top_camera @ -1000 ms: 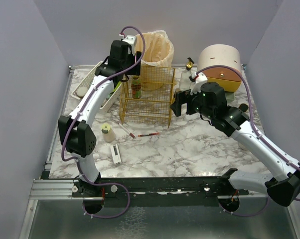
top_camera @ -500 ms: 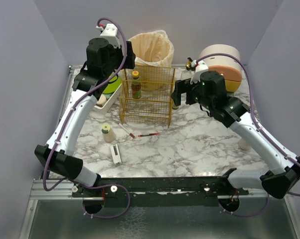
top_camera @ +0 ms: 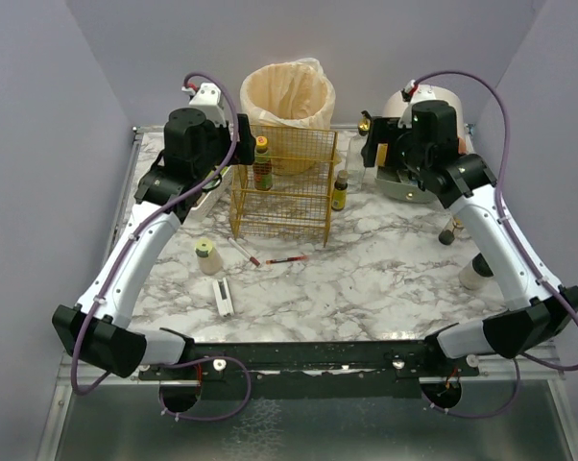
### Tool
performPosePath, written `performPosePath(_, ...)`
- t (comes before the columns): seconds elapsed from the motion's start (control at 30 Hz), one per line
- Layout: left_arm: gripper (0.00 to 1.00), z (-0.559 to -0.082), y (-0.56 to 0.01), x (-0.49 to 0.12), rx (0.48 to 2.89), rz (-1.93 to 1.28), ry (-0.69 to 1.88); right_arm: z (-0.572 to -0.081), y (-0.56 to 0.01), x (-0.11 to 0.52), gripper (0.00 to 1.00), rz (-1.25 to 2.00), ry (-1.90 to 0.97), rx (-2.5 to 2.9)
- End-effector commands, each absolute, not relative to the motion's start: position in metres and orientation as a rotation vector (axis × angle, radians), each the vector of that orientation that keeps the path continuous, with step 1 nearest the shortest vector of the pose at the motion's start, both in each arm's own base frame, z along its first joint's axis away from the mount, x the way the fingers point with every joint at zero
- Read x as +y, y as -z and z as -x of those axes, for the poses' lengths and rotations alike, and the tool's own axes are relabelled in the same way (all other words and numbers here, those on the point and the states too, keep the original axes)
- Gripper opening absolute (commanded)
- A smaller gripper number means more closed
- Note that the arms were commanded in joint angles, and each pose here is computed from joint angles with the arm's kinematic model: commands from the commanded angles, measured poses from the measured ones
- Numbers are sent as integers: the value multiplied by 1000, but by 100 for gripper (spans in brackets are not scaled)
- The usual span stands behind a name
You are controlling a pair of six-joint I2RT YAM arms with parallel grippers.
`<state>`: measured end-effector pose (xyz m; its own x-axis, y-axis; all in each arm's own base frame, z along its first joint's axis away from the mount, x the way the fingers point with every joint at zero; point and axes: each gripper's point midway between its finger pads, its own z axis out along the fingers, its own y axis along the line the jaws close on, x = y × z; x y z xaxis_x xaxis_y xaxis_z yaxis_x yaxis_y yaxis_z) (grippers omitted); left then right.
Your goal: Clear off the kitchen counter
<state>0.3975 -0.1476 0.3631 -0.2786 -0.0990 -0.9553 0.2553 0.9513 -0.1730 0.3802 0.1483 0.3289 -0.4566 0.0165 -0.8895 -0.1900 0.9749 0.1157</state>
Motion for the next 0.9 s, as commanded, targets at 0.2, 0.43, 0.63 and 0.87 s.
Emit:
performPosePath(0.2, 94, -374, -369, -130, 1795, -82, 305, -436, -316, 149, 94, 60, -144, 2025)
performPosePath(0.43, 95, -366, -366, -122, 1806, -73, 275, -470, -310, 143, 86, 30, -36, 1958)
performPosePath(0.63, 94, -361, -367, -122, 1810, -72, 285, -490, -298, 147, 82, 41, -6, 1926)
performPosePath(0.87, 95, -359, -363, -122, 1826, -71, 288, -514, -274, 155, 80, 39, -25, 1945)
